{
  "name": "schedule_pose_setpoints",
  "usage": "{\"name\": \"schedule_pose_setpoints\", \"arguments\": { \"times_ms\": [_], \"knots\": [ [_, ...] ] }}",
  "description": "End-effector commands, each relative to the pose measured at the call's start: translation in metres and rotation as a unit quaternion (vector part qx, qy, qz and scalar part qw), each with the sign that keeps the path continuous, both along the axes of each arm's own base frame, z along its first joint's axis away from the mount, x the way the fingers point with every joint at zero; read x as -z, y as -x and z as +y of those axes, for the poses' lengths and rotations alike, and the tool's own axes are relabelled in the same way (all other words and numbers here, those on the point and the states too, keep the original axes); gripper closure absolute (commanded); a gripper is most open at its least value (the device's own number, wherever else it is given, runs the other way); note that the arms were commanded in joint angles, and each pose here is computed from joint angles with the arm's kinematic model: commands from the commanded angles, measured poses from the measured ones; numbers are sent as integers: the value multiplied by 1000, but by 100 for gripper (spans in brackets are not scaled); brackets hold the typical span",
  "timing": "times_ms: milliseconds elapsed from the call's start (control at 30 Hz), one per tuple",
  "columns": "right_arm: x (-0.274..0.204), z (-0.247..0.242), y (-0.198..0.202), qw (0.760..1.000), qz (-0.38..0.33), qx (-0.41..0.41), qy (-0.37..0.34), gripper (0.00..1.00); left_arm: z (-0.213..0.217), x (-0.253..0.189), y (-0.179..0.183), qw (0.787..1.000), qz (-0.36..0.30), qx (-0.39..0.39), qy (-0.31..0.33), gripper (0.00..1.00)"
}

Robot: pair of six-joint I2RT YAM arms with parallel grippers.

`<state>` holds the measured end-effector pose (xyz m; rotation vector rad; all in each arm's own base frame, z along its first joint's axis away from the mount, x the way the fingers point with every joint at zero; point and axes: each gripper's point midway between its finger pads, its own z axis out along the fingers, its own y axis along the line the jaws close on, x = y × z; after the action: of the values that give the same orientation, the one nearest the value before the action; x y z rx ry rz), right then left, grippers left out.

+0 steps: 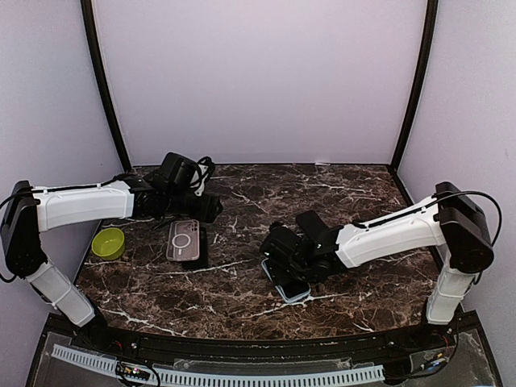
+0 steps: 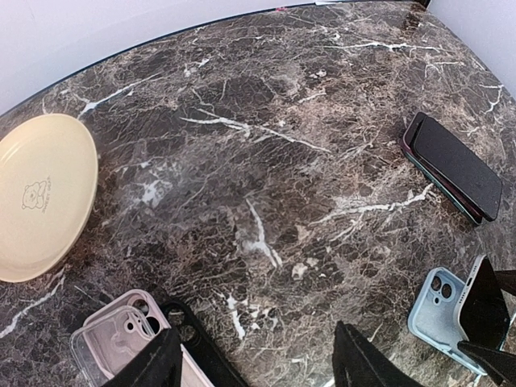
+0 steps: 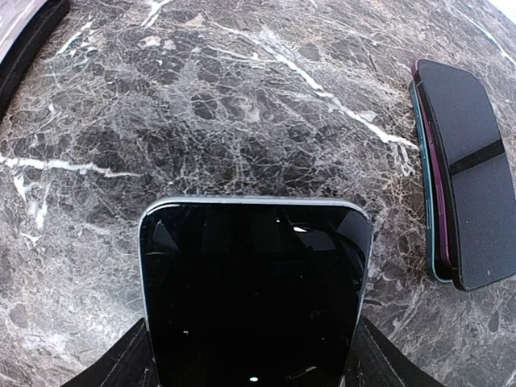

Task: Put the phone into the phone case
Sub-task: Pass from the right arm to the left

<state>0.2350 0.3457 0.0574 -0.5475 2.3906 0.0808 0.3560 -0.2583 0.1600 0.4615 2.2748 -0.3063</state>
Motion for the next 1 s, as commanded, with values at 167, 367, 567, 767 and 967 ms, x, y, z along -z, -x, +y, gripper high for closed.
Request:
{"name": "schedule_pose_setpoints", "arguments": {
  "times_ms": [167,367,567,767,967],
  "knots": [
    [0,6,3,1000,-8,-3,2,79,6,-14,1,1000,-24,-5,-1,34],
    [14,4,10,999,11,-24,25,77,4,-16,2,1000,-24,-1,7,34],
    [21,3,16,999,26,-33,31,76,4,-16,2,1000,-24,0,6,34],
    [-32,24,5,996,-23,-85,-19,78,5,-17,2,1000,-28,-1,4,35],
    [-103,22,-5,981,-126,-138,-55,77,1,-21,3,999,-29,12,10,34]
  ]
}}
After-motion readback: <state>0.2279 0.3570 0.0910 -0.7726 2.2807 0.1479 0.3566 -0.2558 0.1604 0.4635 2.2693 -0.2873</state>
